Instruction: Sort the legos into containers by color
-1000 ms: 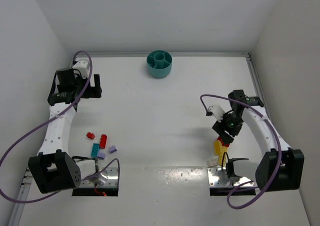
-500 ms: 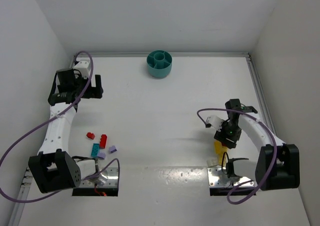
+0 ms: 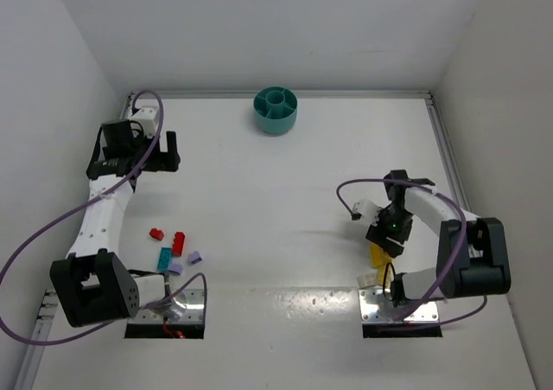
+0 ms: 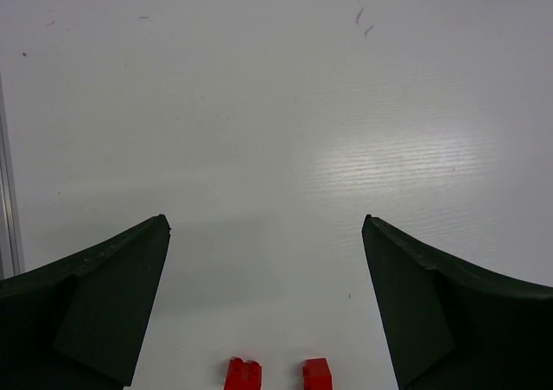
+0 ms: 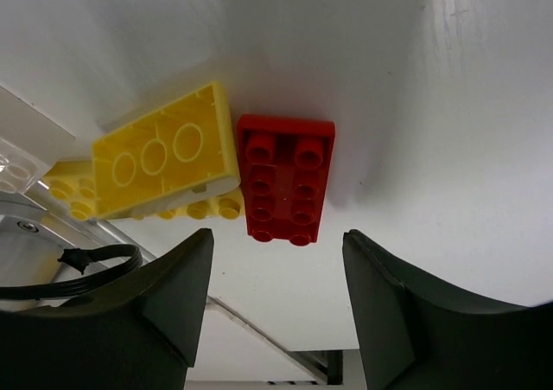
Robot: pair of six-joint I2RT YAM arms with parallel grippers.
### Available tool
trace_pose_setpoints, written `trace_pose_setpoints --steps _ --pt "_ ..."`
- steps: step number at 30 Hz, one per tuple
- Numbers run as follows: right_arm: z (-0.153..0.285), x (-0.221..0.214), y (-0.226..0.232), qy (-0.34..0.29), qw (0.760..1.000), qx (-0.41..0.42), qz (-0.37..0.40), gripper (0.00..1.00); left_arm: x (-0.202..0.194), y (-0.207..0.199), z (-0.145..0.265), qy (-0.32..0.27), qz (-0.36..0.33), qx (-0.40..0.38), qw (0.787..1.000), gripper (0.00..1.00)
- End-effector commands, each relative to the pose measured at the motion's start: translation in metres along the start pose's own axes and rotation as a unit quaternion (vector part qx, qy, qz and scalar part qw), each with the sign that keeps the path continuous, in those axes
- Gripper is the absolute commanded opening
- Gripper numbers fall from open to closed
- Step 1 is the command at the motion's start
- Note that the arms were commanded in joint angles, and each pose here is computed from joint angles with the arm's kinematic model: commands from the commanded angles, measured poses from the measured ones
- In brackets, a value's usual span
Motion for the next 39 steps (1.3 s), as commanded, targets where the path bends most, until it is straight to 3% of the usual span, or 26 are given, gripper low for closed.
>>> trace_pose_setpoints --steps 1,9,14,26,39 --pt "0.006 0.019 -0.008 -0.028 1.0 -0.002 0.003 0.62 0.005 0.003 -0.004 -0.015 -0.005 0.001 1.0 1.0" --pt "-0.002 0.033 -0.024 -0.044 0.999 -0.024 -0.016 0.57 0.0 0.003 -0.012 -0.006 0.002 -0.003 1.0 1.0" --pt "-0.005 0.046 -0.039 -0.061 0.997 -0.045 -0.032 0.47 0.002 0.004 -0.012 -0.01 0.001 -0.001 1.0 1.0" --pt "0.029 0.139 -0.087 -0.15 0.986 -0.045 -0.065 0.28 0.001 0.007 -0.018 -0.004 0.002 0.002 1.0 1.0" --pt "0.057 0.228 -0.056 -0.235 0.97 0.036 -0.053 0.18 -0.002 0.006 -0.025 0.004 0.01 -0.007 1.0 1.0"
Point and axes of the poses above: each gripper's point midway between its finger pads, its own z axis back along the fingers, its own y axis along the line the jaws close on, x = y × z, the point moved 2 cm from there along z, back along the fingers, and after that the axes turned 14 degrees about -z, right-handed, at the moved point
